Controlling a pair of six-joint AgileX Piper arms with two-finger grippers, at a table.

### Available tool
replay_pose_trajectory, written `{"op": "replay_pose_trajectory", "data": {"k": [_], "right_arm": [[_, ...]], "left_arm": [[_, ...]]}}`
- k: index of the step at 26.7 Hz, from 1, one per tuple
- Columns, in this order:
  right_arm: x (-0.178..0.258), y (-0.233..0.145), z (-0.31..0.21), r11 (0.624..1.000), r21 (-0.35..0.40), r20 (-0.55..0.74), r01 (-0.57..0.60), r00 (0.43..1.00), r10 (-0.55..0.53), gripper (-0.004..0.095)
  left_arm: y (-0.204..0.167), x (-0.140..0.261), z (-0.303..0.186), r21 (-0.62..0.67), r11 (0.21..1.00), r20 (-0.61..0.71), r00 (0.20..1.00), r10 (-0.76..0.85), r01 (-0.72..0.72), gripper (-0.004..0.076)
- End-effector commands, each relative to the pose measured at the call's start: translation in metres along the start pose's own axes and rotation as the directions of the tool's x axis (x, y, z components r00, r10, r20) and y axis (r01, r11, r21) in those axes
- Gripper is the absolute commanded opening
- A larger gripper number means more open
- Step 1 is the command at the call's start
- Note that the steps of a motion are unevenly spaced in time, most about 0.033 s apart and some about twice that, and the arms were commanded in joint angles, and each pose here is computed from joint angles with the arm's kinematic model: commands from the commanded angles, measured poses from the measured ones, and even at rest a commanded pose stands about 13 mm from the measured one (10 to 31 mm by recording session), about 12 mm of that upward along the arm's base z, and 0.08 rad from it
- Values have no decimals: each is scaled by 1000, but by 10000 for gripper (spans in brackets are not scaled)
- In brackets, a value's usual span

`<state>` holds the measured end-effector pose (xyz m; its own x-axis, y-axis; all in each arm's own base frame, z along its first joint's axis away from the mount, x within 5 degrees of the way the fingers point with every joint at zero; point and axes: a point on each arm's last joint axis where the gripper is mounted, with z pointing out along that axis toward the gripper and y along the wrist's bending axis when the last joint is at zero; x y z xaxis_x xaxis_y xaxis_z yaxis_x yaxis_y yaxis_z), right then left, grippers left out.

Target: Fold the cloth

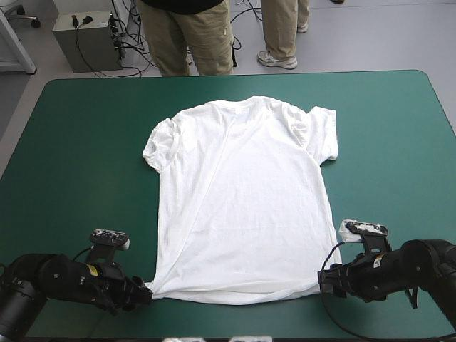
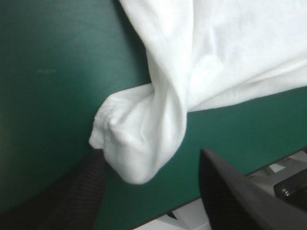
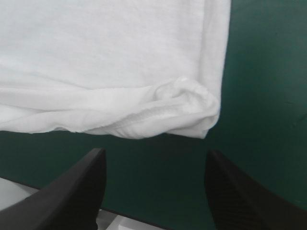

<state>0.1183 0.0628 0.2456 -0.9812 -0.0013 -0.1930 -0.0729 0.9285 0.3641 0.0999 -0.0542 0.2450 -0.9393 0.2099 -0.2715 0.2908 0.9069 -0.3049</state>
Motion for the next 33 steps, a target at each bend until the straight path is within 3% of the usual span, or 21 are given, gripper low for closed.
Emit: {"op": "replay_pose_trajectory", "data": {"k": [1,8,12,17,26,33], "right_arm": [[-13,13,-21,999,-51,77,18,997,-14,601],[-43,32,-79,997,-12,306,79,949,-72,472],[-52,37,-105,997,25,406,73,911,-77,473],[-62,42,-115,997,31,436,71,897,-78,473],[-73,43,-107,998,30,406,52,912,-60,472],[-74,43,-107,999,26,415,47,908,-54,472]], "left_arm": [[-11,-15,-22,39,999,95,995,-25,21,489],[-18,-52,-69,-48,999,306,952,18,-3,444],[-17,-78,-76,-91,996,319,947,29,0,444],[-15,-129,-72,-107,994,345,938,34,3,444],[-1,-211,-45,-193,981,264,964,28,25,444],[22,-244,19,-227,973,135,991,-2,33,443]]}}
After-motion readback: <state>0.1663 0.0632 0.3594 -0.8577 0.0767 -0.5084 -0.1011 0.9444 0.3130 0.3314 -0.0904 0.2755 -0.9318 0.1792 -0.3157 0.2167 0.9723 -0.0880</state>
